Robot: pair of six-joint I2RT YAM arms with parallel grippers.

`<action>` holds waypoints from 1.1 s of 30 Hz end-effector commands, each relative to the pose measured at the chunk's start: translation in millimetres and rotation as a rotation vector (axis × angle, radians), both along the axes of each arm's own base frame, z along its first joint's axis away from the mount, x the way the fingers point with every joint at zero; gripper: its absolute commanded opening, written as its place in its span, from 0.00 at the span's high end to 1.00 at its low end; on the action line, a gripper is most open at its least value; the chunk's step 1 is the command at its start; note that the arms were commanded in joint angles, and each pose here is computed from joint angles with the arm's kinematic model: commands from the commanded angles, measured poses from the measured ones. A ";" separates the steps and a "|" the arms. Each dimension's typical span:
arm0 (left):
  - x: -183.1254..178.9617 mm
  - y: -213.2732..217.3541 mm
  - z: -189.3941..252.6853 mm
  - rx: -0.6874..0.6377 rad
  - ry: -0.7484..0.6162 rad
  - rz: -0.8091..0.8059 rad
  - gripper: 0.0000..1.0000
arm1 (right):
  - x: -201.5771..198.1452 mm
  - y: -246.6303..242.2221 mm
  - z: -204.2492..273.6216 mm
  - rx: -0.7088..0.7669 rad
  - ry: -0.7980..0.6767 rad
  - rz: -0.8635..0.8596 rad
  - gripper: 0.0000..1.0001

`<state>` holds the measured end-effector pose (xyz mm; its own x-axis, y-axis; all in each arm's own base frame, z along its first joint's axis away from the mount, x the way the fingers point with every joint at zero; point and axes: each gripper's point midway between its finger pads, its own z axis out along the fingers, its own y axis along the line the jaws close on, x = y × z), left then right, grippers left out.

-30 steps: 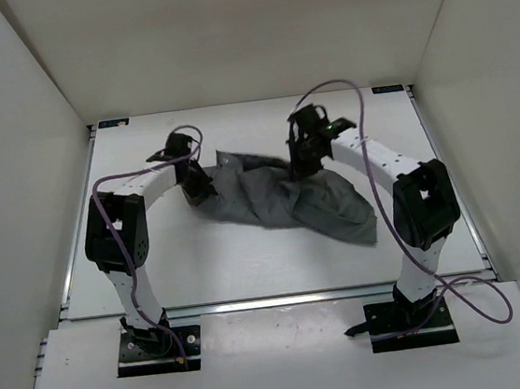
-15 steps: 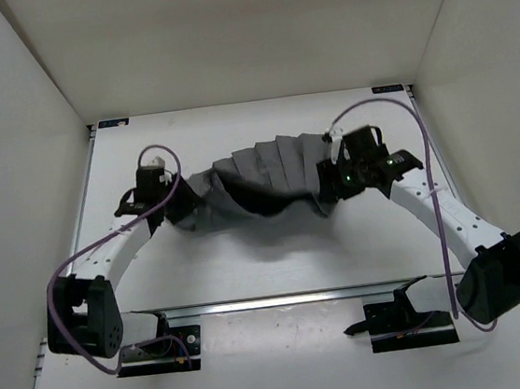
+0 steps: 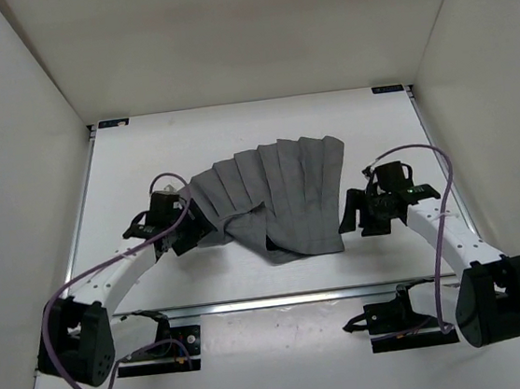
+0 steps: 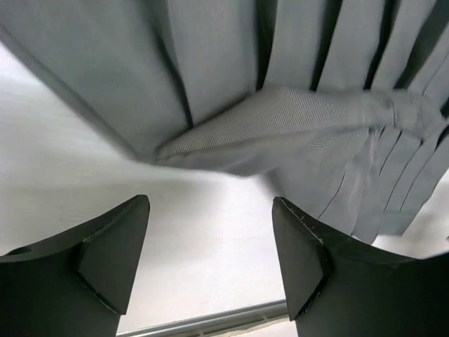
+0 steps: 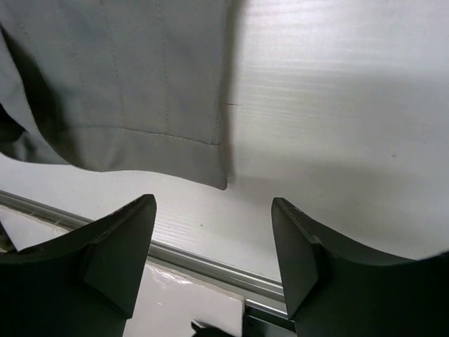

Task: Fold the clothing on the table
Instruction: Flatten the skirt out

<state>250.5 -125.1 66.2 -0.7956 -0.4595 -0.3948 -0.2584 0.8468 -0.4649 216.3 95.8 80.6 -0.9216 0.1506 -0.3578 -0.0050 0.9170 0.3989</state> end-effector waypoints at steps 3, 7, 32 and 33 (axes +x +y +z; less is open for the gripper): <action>41.9 -19.6 21.6 0.019 0.028 0.052 0.24 | 9.7 14.3 -15.8 0.060 0.030 -0.083 0.37; 54.4 -52.8 23.4 -0.009 0.098 0.027 0.36 | 13.9 25.2 -25.5 0.030 0.064 -0.095 0.37; 144.2 -53.7 -5.1 -0.208 0.094 -0.059 1.00 | 94.9 43.7 3.4 -0.083 -0.042 0.041 1.00; 175.7 -54.0 24.0 -0.224 0.042 -0.077 1.00 | 107.0 39.3 21.5 -0.087 -0.078 0.030 1.00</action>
<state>351.4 -189.1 29.9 -0.8315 -0.5495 -0.0814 -0.4199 0.7177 -0.5555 272.6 145.4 48.3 -0.9606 0.1031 -0.2579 0.0090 0.9397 0.3419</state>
